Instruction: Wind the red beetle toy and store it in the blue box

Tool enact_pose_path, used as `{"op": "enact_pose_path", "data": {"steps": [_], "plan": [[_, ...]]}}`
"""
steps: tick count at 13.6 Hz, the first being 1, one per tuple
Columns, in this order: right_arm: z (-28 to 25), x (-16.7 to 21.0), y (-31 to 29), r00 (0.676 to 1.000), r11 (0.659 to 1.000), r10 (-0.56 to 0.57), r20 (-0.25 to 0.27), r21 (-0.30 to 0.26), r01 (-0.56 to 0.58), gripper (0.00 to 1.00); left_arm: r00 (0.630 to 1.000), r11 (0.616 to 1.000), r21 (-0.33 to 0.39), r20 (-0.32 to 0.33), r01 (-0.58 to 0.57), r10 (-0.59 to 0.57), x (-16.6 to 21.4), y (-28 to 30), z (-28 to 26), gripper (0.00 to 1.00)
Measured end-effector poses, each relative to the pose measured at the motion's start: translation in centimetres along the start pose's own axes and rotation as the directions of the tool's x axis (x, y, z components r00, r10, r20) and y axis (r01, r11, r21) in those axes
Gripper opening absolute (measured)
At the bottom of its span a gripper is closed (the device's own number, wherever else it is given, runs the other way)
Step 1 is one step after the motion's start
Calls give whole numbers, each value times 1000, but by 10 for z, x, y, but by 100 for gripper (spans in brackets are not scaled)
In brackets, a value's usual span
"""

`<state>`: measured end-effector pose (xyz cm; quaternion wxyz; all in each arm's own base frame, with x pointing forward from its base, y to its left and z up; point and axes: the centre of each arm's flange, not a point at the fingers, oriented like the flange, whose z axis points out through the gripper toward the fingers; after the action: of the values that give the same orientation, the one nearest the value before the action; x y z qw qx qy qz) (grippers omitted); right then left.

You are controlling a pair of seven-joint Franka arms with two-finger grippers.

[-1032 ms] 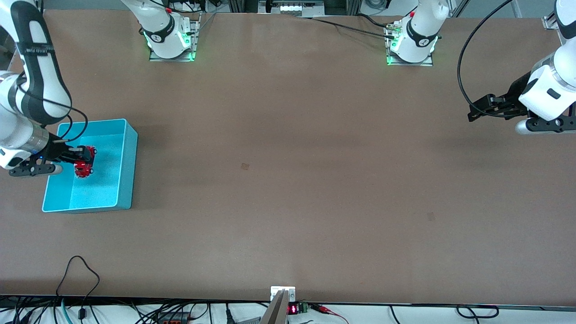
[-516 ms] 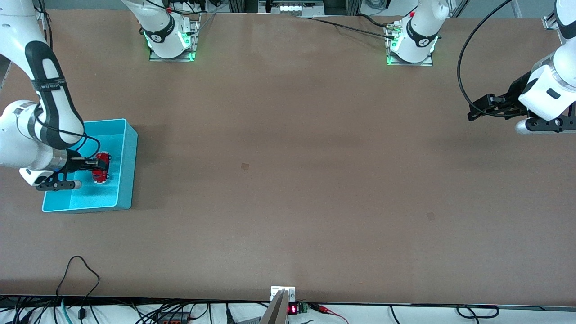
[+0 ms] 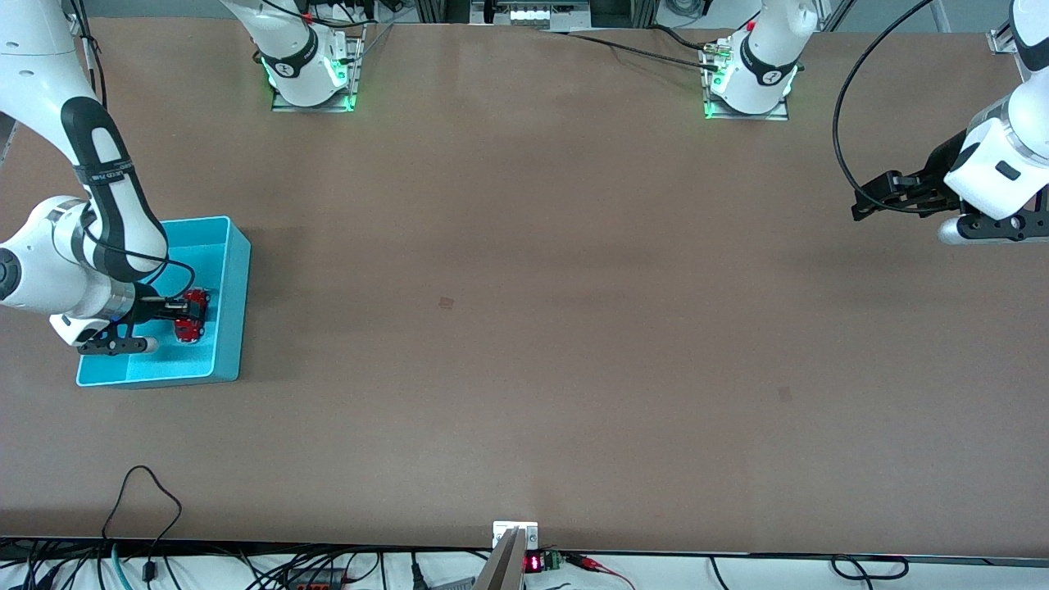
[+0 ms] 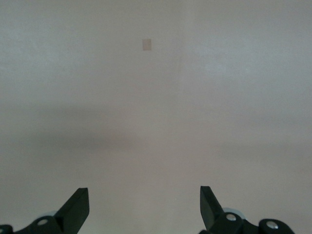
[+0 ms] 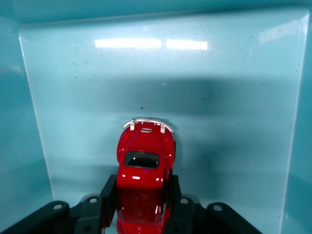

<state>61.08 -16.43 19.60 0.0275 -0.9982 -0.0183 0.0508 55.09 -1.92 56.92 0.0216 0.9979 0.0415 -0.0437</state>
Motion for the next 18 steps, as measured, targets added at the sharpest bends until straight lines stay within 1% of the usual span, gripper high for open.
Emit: {"op": "enact_pose_path", "data": {"steps": [1,3,4,6,10,12,15,16,18], "plan": [[0,0,1,1000,1000,7,-3,-2,-7,52,1000,1000,0,0,0,0,0,0,0,100],[-2,1,4,1000,1000,15,-15,-6,-15,70,1000,1000,0,0,0,0,0,0,0,100],[-8,2,4,1000,1000,16,-20,-8,-17,82,1000,1000,0,0,0,0,0,0,0,100],[-38,4,4,999,1000,16,-29,-8,-16,100,1000,1000,0,0,0,0,0,0,0,100],[-131,-2,-7,995,1000,4,-100,-22,-6,100,1000,1000,0,-1,-2,2,0,1,0,100],[-168,-7,-18,993,1000,-9,-121,-26,6,100,1000,1000,0,-1,-3,3,0,2,-1,100],[-225,-9,-51,993,999,27,-117,-15,-29,100,1000,1000,1,2,-4,4,-1,2,0,100],[-244,-10,-66,993,999,43,-106,-9,-44,100,1000,1000,1,2,-4,4,-1,2,0,100],[-284,-16,-96,995,997,74,-69,0,-74,100,1000,1000,0,1,-4,4,-1,2,-1,100]]}}
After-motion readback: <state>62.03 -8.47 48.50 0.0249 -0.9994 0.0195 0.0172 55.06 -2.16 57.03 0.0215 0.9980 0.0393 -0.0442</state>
